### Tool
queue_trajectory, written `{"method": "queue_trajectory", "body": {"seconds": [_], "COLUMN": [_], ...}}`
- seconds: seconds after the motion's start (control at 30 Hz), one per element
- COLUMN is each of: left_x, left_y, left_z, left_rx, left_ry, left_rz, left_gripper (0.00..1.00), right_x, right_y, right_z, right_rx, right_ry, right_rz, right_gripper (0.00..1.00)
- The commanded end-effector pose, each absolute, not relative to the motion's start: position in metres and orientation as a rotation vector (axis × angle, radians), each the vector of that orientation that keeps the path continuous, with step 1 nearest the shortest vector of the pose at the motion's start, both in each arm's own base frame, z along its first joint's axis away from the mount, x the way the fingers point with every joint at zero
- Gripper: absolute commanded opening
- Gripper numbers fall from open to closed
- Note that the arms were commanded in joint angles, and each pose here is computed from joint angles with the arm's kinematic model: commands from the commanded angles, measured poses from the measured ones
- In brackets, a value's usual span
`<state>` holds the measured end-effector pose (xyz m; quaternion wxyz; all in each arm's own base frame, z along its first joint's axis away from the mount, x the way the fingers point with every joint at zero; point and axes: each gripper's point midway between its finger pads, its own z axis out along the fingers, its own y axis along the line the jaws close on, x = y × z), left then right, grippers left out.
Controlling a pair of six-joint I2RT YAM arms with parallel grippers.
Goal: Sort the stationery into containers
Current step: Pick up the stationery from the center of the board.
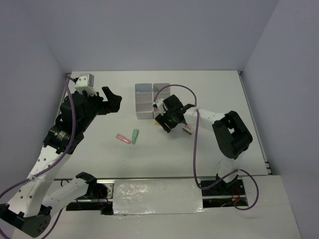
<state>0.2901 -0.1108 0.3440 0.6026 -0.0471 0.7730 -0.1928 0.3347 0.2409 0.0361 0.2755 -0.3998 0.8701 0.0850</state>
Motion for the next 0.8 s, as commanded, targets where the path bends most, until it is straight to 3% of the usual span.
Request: {"method": "queue_trajectory", "body": {"seconds": [0.0,0.47,0.77], "left_x": [0.290,0.285,0.280], "left_y": [-0.118,-0.122,-0.121], "left_z": [0.364,0.371,0.377], "left_rx": [-0.051,-0.020,-0.022], "left_ry": [1.727,1.705,1.675], "left_rz": [-0.488,-0.513,-0.526], "left_gripper": [0.99,0.99,0.99], "right_x": [0.352,0.332,0.293], "right_y": [0.256,0.261,0.267], "right_z": [0.048,0.023,0.029], "right_rx": [-1.075,-1.127,-1.112], "right_ry": [2.284,2.430,2.421], "right_rz": [0.236,0.279,0.260], "right_gripper": [0.71,0.65,0.54]}}
